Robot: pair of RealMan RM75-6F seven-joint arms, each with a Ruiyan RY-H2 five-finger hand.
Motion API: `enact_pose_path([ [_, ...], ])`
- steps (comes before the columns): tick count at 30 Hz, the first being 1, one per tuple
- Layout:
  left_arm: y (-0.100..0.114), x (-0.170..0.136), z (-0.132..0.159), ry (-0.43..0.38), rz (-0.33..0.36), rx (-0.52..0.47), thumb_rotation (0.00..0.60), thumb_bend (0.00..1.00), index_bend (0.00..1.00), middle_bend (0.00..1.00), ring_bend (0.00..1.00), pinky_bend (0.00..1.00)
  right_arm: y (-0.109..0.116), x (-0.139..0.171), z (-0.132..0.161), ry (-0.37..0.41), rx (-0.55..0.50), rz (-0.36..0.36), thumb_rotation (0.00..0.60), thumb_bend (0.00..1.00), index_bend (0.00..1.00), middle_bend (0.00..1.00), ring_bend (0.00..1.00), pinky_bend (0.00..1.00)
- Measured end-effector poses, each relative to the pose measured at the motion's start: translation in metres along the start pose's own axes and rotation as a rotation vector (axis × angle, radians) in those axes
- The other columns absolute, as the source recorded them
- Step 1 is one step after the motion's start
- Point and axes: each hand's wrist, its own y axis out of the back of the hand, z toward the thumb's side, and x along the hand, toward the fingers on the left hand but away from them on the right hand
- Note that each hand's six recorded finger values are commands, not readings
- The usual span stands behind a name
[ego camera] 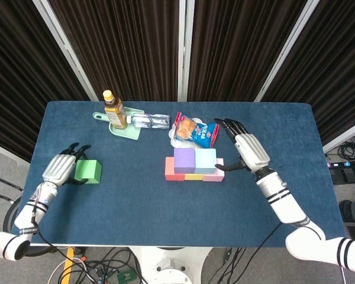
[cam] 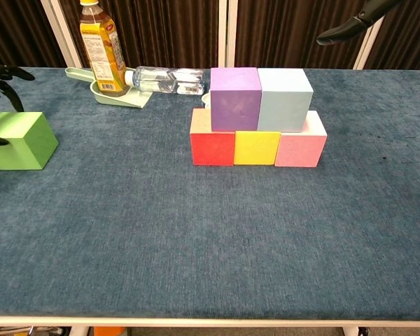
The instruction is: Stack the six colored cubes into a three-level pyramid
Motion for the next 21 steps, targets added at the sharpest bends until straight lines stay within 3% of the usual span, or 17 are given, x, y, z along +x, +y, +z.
enact_pose_path([
  [6,0.009,0.003,0.006,-0.021,0.044,-0.076,0.600,0.19,0.14,0.57,0.12,0.19,0.006,0.003,-0.002,-0.002,-0.007,-0.015,0.600,0.02,0.00,0.10,0.00,0.00],
  [14,0.045,0.000,0.043,-0.118,0.106,-0.117,0.600,0.19,0.14,0.57,0.15,0.21,0.021,0.010,-0.003,0.006,-0.024,-0.055,0.600,0.02,0.00,0.10,0.00,0.00],
  [21,0.080,-0.002,0.095,-0.224,0.117,-0.141,0.600,0.19,0.13,0.57,0.19,0.22,0.040,0.016,-0.003,0.018,-0.048,-0.109,0.600,0.02,0.00,0.10,0.00,0.00],
])
